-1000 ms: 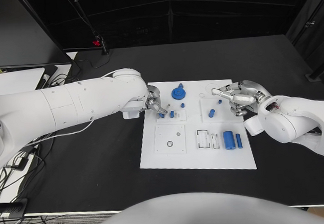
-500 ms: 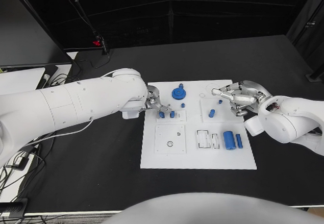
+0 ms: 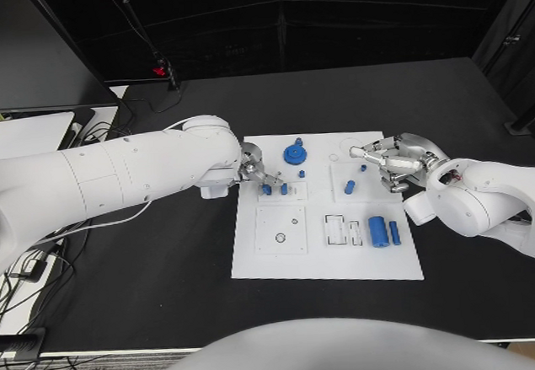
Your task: Assemble the parts on the task board
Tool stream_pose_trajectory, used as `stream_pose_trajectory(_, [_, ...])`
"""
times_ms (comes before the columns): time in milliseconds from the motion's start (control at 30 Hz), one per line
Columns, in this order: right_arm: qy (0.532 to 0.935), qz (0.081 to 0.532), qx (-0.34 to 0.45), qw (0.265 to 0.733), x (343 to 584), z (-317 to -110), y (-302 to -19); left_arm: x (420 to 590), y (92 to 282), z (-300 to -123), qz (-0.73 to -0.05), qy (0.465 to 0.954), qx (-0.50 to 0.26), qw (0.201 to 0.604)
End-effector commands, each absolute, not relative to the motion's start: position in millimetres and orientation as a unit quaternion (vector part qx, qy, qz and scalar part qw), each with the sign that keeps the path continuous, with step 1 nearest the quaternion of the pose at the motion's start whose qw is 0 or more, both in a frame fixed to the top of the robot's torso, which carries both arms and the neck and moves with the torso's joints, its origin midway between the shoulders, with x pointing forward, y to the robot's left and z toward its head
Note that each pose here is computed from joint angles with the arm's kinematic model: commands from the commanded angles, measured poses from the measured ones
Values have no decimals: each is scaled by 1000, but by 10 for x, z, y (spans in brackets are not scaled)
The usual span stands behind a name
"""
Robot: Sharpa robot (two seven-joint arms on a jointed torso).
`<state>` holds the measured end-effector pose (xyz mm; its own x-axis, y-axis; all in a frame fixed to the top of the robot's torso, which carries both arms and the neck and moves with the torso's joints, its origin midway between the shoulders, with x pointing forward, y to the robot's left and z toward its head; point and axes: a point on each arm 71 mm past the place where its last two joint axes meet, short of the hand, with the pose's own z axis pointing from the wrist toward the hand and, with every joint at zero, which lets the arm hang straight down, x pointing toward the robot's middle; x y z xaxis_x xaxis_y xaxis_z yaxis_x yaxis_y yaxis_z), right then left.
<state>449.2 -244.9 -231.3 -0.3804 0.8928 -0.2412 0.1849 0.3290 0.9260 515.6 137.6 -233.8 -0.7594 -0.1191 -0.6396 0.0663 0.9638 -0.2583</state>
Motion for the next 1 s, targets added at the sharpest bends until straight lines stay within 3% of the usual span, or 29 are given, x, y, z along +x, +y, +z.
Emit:
stream_pose_trajectory(33, [707,440,377,404,4489,-2303,-2437,5137,1398,-2388,-132,927,-16,351])
stream_pose_trajectory(1000, [710,438,378,401,4488,-2315,-2437,5127,1401,-2381,-143,925,-14,352])
